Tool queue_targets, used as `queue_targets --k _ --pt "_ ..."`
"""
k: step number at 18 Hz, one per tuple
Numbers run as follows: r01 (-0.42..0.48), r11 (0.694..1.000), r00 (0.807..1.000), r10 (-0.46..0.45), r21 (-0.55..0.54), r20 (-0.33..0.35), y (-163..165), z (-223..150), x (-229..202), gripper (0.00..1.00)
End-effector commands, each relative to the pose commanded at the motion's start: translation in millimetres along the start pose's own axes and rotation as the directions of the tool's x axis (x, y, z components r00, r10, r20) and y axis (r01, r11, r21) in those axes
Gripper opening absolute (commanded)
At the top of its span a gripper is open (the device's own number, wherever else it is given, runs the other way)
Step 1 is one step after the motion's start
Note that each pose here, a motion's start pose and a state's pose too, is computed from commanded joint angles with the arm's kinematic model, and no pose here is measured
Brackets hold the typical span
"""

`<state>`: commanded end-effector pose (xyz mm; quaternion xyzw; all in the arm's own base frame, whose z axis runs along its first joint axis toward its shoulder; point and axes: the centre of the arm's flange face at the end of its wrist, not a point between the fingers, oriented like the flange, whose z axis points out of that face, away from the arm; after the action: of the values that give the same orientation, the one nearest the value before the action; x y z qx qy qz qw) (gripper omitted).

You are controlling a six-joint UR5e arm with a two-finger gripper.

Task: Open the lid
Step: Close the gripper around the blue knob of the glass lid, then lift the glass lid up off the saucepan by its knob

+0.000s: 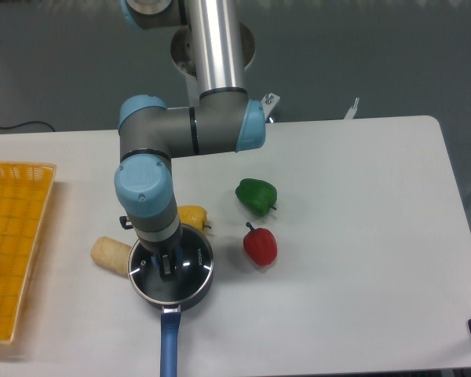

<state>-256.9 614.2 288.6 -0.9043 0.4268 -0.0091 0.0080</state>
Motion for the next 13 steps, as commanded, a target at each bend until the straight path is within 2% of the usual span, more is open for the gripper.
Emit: queue_targets --k 2,9,13 --pt "0.000 1.000 1.000 0.000 0.000 0.000 0.0 -0.3 0.6 0.58" --pt "0.006 1.000 1.000 -0.006 0.000 0.003 3.0 -3.5 1.1 0.58" --pt "0.021 1.000 1.000 -0.021 0.005 0.020 12.4 -18.8 2.5 0.58"
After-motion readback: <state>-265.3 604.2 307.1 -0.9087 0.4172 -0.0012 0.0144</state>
